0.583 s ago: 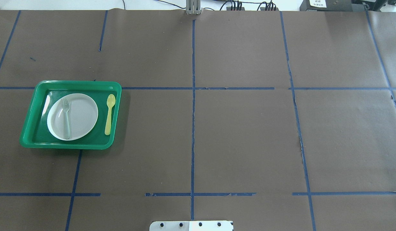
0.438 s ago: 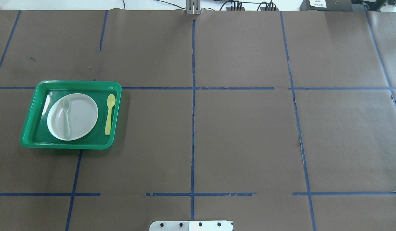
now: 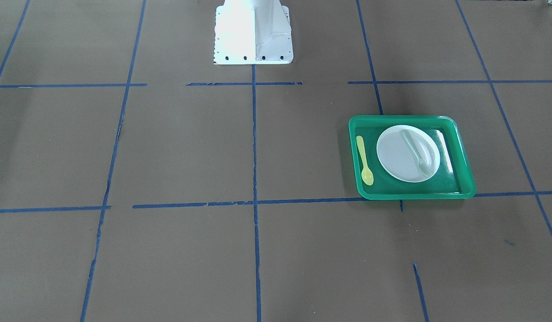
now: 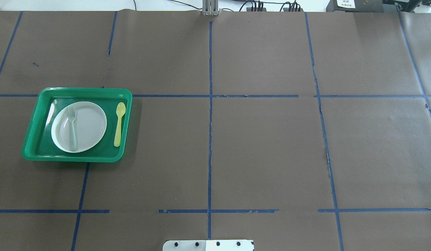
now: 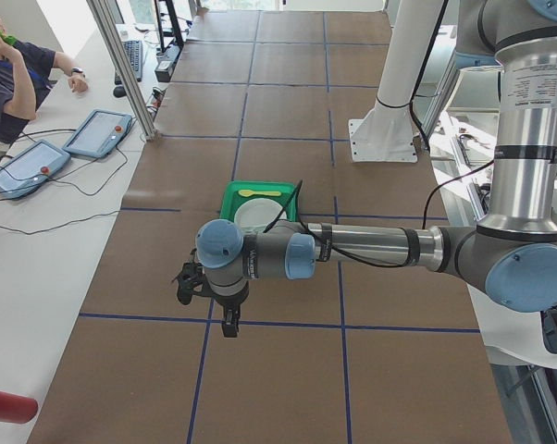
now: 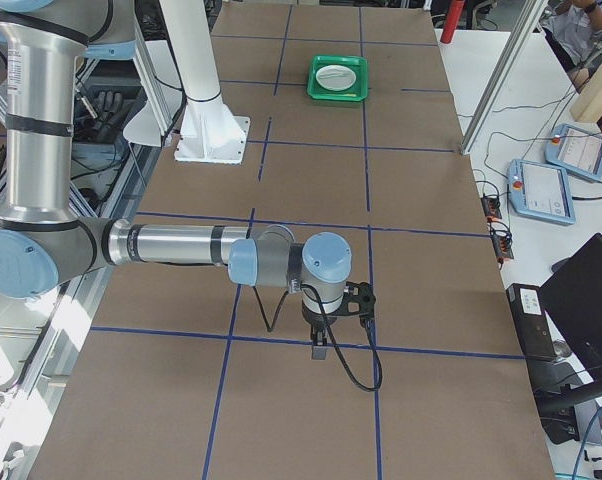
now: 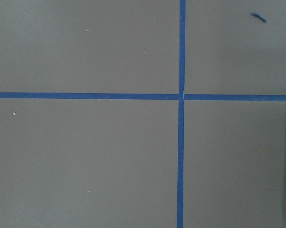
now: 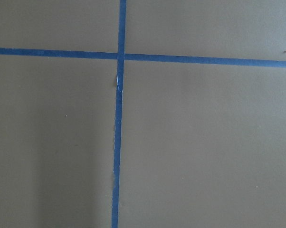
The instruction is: Place fork
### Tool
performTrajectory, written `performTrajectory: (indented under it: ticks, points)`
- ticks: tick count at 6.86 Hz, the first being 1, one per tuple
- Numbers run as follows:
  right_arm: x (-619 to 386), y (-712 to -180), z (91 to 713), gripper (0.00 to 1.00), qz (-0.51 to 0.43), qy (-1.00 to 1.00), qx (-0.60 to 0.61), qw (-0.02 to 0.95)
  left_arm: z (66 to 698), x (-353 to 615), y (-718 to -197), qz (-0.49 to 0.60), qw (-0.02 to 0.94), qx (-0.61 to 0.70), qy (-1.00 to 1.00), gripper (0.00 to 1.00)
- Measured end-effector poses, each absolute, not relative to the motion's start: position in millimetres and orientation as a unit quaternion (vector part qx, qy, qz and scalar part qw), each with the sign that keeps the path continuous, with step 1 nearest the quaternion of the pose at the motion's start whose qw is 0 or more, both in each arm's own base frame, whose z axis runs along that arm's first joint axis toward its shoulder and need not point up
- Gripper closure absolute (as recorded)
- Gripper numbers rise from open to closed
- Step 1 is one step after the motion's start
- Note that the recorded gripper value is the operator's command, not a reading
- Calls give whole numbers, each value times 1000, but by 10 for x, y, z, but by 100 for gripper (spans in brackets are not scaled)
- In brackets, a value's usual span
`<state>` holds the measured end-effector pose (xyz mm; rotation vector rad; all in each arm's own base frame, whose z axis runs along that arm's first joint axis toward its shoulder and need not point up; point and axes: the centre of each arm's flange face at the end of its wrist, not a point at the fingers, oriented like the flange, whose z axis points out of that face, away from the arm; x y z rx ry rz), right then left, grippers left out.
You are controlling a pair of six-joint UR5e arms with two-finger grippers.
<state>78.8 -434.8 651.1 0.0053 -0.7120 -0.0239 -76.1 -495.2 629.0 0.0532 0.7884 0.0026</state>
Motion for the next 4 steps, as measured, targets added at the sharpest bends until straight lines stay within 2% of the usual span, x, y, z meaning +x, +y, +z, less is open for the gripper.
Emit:
performTrajectory:
  ticks: [2, 4]
  points:
    - [788, -4348, 6511, 0, -12, -348, 3, 937, 5889, -226, -5163, 29, 921, 46, 386, 0]
    - [788, -4349, 6510, 0, -11, -348, 3, 937, 5219, 699, -5215, 15, 917, 46, 396, 0]
